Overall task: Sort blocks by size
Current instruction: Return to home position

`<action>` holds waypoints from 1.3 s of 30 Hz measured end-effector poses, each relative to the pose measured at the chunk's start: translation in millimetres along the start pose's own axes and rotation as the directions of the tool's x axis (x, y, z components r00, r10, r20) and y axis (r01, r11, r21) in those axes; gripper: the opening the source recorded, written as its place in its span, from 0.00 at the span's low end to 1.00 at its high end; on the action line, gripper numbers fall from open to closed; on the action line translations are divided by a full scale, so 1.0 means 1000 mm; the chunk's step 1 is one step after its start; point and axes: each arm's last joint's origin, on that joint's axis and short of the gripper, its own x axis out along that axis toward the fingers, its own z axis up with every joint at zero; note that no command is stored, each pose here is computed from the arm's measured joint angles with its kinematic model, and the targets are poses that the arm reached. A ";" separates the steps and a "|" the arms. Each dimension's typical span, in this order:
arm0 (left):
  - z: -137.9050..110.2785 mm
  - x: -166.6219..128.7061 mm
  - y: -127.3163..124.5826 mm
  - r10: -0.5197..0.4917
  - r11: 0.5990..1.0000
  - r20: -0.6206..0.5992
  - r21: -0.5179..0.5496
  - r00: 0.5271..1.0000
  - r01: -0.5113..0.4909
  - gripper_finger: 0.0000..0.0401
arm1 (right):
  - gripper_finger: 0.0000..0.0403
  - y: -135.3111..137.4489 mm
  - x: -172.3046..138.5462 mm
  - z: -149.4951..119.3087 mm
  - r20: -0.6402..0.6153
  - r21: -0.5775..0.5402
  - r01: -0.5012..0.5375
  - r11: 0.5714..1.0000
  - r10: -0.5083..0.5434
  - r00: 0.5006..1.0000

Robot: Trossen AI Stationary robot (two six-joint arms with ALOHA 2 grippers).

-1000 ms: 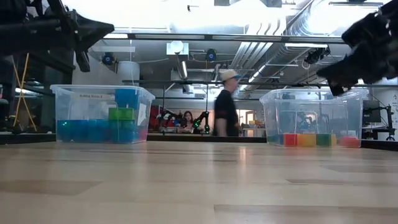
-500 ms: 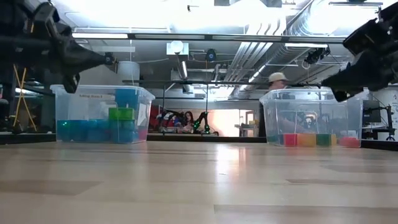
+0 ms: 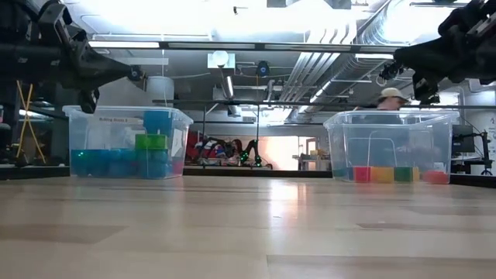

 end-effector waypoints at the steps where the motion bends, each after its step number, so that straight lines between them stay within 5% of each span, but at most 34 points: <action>1: 0.000 0.000 0.000 0.000 1.000 0.000 0.000 1.000 0.000 0.00 | 0.01 -0.001 0.000 0.000 0.004 0.000 0.008 1.000 -0.008 1.000; 28: -0.002 0.000 -0.003 -0.030 1.000 -0.016 -0.001 0.999 0.030 0.00 | 0.01 -0.003 0.001 -0.003 -0.033 -0.009 0.037 0.999 -0.038 0.999; 30: -0.002 0.000 -0.003 -0.040 0.998 -0.024 0.057 0.999 0.041 0.00 | 0.01 -0.003 0.001 -0.004 -0.040 -0.010 0.039 0.999 -0.039 0.998; 33: -0.006 -0.001 -0.010 -0.128 0.952 -0.076 0.270 0.989 0.144 0.00 | 0.01 -0.004 0.001 -0.005 -0.055 -0.012 0.043 0.999 -0.043 0.998; 36: -0.011 -0.004 -0.018 -0.212 0.851 -0.122 0.464 0.969 0.245 0.00 | 0.01 -0.004 0.001 -0.006 -0.063 -0.014 0.047 0.999 -0.047 0.997; 39: -0.013 -0.005 -0.022 -0.253 0.815 -0.145 0.501 0.956 0.292 0.00 | 0.01 -0.004 0.001 -0.006 -0.062 -0.014 0.046 0.999 -0.047 0.997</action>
